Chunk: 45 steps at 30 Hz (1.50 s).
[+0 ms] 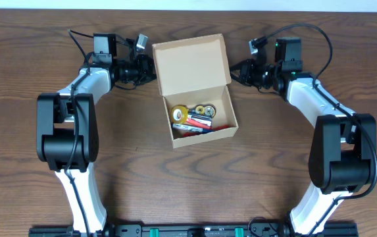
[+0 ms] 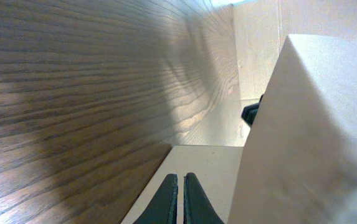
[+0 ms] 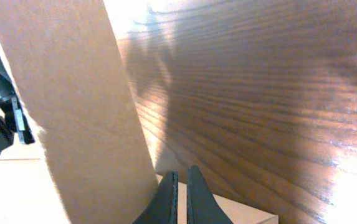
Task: Pack container
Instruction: 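Swing the lid down over the box with both grippers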
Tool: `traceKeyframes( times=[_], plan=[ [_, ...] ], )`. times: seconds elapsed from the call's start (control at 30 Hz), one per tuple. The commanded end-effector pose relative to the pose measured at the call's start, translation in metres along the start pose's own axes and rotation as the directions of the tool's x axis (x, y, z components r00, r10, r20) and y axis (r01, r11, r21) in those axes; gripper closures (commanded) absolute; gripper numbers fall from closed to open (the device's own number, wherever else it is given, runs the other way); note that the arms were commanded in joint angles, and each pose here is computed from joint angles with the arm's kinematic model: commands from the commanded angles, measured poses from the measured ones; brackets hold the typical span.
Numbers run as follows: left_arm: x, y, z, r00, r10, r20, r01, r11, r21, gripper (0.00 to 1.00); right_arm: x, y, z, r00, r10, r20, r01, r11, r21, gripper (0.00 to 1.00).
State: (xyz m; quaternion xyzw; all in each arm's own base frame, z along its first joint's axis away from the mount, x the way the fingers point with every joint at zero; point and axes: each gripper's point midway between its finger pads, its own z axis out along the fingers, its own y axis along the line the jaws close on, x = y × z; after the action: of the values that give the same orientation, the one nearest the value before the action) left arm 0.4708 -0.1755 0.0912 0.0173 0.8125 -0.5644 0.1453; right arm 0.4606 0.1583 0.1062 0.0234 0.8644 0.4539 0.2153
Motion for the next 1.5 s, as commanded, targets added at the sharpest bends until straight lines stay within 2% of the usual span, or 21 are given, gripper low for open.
traceKeyframes(
  times=[0.0, 0.37, 0.57, 0.83, 1.0, 1.2, 1.3, 1.37, 1.47],
  plan=[
    [-0.003, -0.01, 0.002, 1.0, 0.009, -0.01, -0.009, 1.0, 0.027, 0.94, -0.017, 0.023, -0.012, 0.996, -0.089, 0.031, 0.09, 0.996, -0.029, 0.99],
    [-0.014, -0.041, -0.01, 0.996, 0.082, 0.033, -0.082, 0.997, 0.012, 0.94, -0.02, 0.025, -0.014, 0.994, -0.102, 0.033, 0.103, 0.994, -0.027, 0.99],
    [-0.011, -0.052, -0.02, 0.992, 0.12, 0.038, -0.118, 0.992, -0.046, 0.94, -0.02, 0.027, -0.014, 0.994, -0.103, 0.032, 0.104, 0.994, -0.031, 0.99],
    [0.008, -0.073, -0.022, 0.982, 0.191, -0.008, -0.19, 0.973, -0.129, 0.94, -0.018, 0.032, -0.016, 0.993, -0.12, 0.017, 0.121, 0.992, -0.041, 0.99],
    [0.02, -0.095, -0.012, 0.975, 0.221, -0.039, -0.224, 0.969, -0.107, 0.94, -0.018, 0.037, -0.02, 0.99, -0.139, 0.02, 0.14, 0.989, -0.041, 0.99],
    [0.053, -0.103, 0.002, 0.968, 0.209, -0.136, -0.229, 0.962, -0.149, 0.94, -0.018, 0.035, -0.03, 0.987, -0.156, 0.025, 0.157, 0.988, -0.011, 0.99],
    [0.08, -0.088, -0.004, 0.948, 0.216, -0.235, -0.28, 0.917, -0.284, 0.94, -0.017, 0.015, -0.041, 0.989, -0.144, 0.022, 0.142, 0.986, 0.092, 0.99],
    [0.097, -0.076, -0.015, 0.922, 0.227, -0.314, -0.346, 0.848, -0.402, 0.94, -0.015, -0.007, -0.051, 0.992, -0.128, 0.015, 0.123, 0.971, 0.204, 0.99],
    [0.109, -0.076, -0.029, 0.889, 0.252, -0.382, -0.425, 0.765, -0.484, 0.94, -0.009, -0.036, -0.069, 0.993, -0.114, -0.008, 0.11, 0.931, 0.349, 0.99]
  ],
)
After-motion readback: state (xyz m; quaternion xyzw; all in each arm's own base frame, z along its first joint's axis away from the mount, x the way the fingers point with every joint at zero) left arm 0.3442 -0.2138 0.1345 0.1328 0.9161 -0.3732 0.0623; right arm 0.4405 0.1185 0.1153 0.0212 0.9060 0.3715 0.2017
